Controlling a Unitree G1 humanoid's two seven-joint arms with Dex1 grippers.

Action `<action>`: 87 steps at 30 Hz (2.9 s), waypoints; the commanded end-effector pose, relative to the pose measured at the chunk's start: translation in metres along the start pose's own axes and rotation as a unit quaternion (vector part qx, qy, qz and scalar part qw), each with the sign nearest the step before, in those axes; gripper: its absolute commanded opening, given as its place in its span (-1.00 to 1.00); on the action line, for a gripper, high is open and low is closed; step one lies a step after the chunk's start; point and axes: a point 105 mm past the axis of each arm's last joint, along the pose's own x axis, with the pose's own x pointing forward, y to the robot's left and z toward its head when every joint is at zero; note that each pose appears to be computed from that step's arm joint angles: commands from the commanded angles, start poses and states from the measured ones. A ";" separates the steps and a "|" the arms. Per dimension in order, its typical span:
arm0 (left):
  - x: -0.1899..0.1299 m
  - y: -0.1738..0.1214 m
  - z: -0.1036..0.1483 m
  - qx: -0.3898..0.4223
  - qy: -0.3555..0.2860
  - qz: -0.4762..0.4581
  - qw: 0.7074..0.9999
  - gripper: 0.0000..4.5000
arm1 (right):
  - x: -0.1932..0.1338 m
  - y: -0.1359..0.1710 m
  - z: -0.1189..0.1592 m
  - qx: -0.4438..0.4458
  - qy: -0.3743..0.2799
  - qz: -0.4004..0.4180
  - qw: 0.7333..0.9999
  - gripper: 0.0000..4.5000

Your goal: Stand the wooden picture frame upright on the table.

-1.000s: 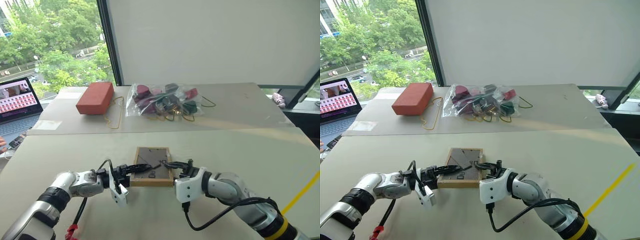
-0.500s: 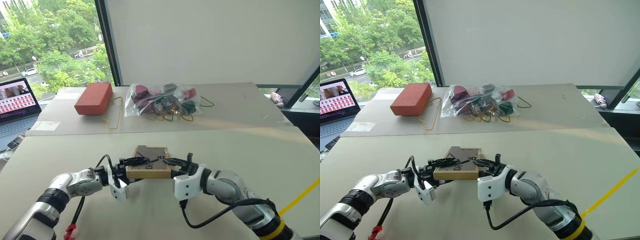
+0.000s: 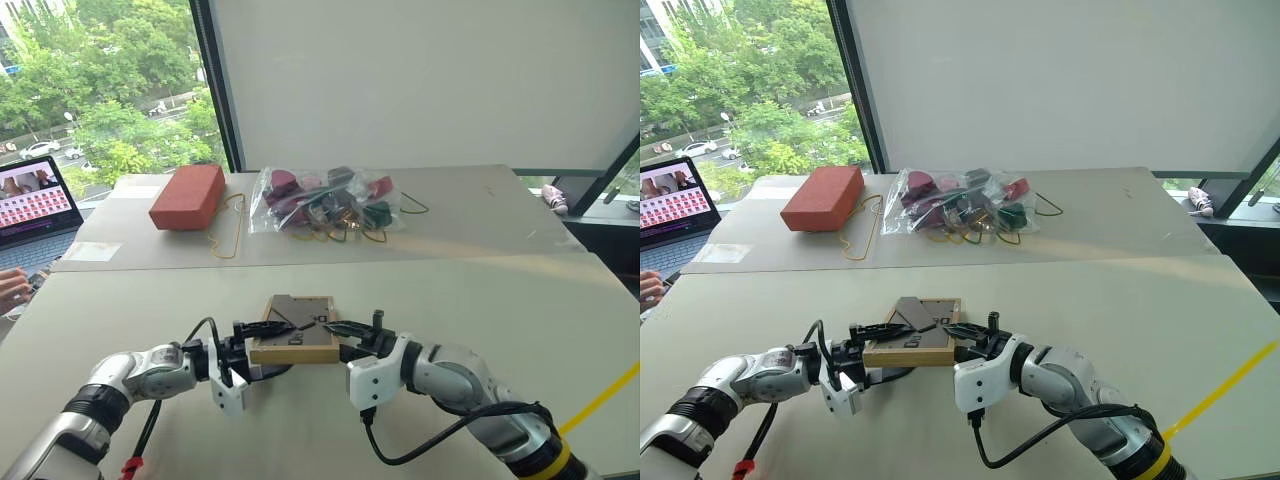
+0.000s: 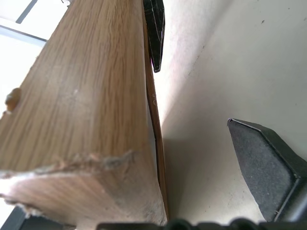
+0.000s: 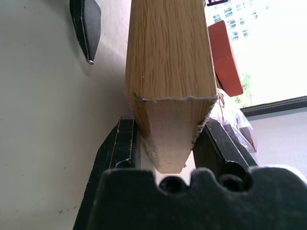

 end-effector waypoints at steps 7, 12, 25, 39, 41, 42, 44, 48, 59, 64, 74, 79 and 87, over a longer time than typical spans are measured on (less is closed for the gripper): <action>-0.020 0.009 0.000 -0.008 0.017 0.015 1.000 0.90 | -0.006 0.003 -0.006 -0.006 0.012 0.011 1.000 -0.35; -0.021 0.010 0.003 -0.008 0.013 0.016 1.000 0.90 | -0.005 0.004 -0.004 -0.006 0.010 0.010 1.000 -0.35; -0.006 0.009 0.010 -0.011 -0.012 0.015 1.000 -0.04 | -0.006 0.004 -0.004 0.002 0.013 0.011 1.000 -0.35; -0.002 0.004 0.010 -0.013 -0.001 0.020 1.000 -0.35 | -0.067 -0.012 -0.073 0.129 0.128 0.035 0.983 0.33; -0.002 0.003 0.010 -0.013 0.002 0.021 1.000 -0.35 | -0.068 -0.016 -0.070 0.120 0.115 0.039 0.985 0.60; -0.002 0.003 0.010 -0.013 0.003 0.022 1.000 -0.35 | -0.067 -0.017 -0.067 0.112 0.109 0.038 0.987 0.78; -0.002 0.003 0.010 -0.013 0.004 0.022 1.000 -0.35 | -0.063 -0.019 -0.062 0.104 0.098 0.031 0.989 0.98; -0.001 0.002 0.012 -0.009 0.000 0.021 1.000 -0.35 | -0.056 -0.043 -0.075 0.260 0.111 -0.048 0.958 0.98; 0.003 -0.002 0.016 -0.005 -0.015 0.012 1.000 -0.35 | 0.007 -0.108 -0.015 0.694 -0.043 0.178 0.697 0.98; 0.004 -0.003 0.017 -0.005 -0.018 0.013 1.000 -0.35 | 0.034 -0.074 -0.016 0.683 0.014 0.238 0.691 0.98; 0.005 -0.006 0.023 -0.006 -0.018 0.018 1.000 -0.35 | 0.052 -0.040 -0.014 0.669 0.027 0.291 0.684 0.98; 0.006 -0.006 0.023 -0.005 -0.014 0.021 1.000 -0.35 | 0.030 -0.071 0.029 0.670 -0.089 0.323 0.662 0.98; 0.007 -0.006 0.024 -0.006 -0.014 0.022 1.000 -0.35 | 0.013 -0.084 0.029 0.672 -0.100 0.288 0.675 0.98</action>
